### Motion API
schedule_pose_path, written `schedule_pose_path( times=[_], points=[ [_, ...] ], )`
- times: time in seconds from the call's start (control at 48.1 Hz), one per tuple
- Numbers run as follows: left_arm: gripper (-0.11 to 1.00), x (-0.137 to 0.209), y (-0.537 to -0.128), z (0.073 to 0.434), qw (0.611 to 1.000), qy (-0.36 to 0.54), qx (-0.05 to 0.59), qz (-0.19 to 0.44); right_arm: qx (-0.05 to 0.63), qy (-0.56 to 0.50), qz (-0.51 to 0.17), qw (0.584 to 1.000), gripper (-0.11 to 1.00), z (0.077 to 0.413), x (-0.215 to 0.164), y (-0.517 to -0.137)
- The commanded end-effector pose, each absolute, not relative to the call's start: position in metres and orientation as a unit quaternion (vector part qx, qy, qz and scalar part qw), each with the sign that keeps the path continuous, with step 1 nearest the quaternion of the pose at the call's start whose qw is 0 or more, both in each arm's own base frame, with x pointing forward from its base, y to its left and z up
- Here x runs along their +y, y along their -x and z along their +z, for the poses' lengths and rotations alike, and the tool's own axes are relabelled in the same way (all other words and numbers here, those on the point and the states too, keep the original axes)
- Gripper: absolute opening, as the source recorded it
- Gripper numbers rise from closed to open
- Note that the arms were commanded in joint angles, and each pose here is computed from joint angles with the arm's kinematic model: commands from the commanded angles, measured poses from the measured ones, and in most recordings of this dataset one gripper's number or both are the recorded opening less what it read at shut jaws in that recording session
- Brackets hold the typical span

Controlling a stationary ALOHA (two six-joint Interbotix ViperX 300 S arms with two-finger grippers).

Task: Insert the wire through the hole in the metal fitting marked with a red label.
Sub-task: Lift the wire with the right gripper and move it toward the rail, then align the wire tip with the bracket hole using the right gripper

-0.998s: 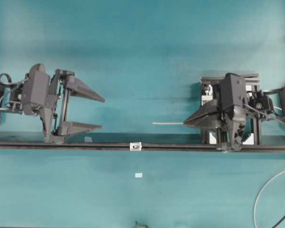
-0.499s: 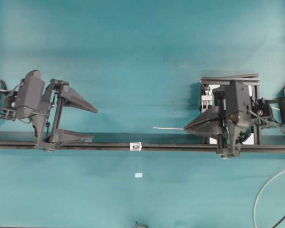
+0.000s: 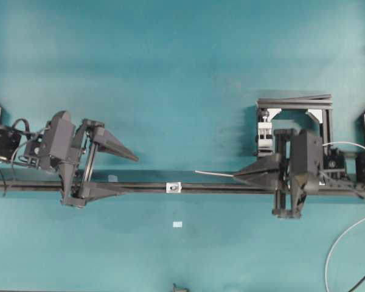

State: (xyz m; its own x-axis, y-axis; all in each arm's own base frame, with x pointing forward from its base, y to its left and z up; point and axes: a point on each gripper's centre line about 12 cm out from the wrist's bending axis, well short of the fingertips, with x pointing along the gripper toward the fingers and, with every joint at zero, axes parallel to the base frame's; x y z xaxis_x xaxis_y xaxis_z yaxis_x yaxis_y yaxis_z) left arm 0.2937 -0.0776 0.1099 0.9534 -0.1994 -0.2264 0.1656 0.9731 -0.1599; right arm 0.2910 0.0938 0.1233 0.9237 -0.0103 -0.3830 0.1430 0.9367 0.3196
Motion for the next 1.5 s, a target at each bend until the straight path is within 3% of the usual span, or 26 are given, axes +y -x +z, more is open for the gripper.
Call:
schedule_pose_path(
  times=[0.0, 0.478, 1.476],
  points=[
    [0.82, -0.083, -0.297, 0.112, 0.988, 0.071, 0.095, -0.101, 0.165, -0.177, -0.04, 0.97, 0.0, 0.128, 0.102, -0.296],
    [0.82, -0.091, -0.307, 0.09, 0.988, 0.063, 0.096, -0.108, 0.177, -0.171, -0.033, 0.969, 0.0, 0.115, 0.12, -0.302],
    [0.81, -0.094, -0.317, 0.078, 0.99, 0.035, 0.083, -0.111, 0.192, -0.171, -0.042, 0.965, 0.0, 0.104, 0.126, -0.301]
  ],
)
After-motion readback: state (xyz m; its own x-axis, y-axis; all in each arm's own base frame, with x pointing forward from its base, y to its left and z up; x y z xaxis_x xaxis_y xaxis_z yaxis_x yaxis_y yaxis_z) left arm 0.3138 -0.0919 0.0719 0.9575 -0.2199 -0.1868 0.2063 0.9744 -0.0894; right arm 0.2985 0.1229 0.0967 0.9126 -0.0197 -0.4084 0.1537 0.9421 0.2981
